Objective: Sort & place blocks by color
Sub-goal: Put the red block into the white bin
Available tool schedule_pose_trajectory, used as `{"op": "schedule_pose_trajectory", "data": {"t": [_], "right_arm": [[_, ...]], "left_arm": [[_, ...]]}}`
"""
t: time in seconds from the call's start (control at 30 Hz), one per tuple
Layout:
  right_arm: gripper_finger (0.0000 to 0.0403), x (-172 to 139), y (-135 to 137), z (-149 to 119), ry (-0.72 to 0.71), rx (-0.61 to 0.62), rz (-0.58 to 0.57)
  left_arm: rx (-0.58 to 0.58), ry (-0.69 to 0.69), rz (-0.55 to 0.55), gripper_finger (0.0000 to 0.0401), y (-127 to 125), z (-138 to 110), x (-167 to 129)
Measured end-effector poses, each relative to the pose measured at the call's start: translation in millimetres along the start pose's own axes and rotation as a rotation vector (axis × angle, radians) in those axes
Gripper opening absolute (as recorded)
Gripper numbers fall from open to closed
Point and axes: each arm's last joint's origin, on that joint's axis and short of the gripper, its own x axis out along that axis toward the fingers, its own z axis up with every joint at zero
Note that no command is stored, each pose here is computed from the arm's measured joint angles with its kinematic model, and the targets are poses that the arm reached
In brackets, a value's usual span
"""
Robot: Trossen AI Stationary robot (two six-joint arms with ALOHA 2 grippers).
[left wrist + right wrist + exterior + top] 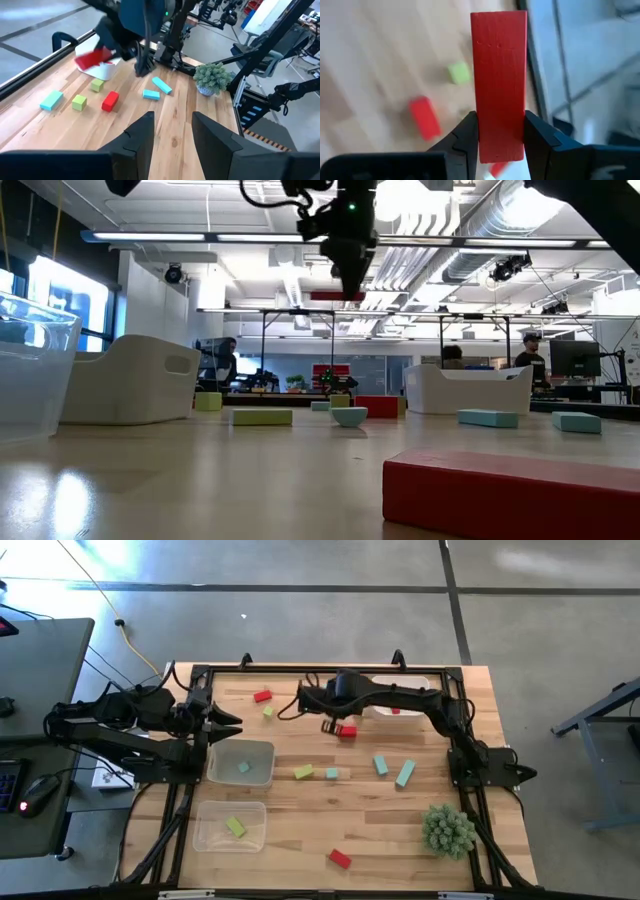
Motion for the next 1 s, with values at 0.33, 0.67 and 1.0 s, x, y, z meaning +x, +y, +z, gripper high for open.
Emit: {"op": "schedule_pose_trajectory", "data": {"t": [0.33,0.67,1.0], "right_arm": [[0.0092,21,-28,-16,0.126,0.112,-0.113],[0.0092,53,-64,-72,0.26,0.269,-0.13],[0.0092,85,-86,-119,0.281,0.442,0.041]], "left_arm": [[0.09,-0.018,0.103,0.0122,2,0,3],[0.238,-0.027,0.255,0.0122,4,6,25],[0.283,-0.028,0.413,0.0122,25,20,56]]}}
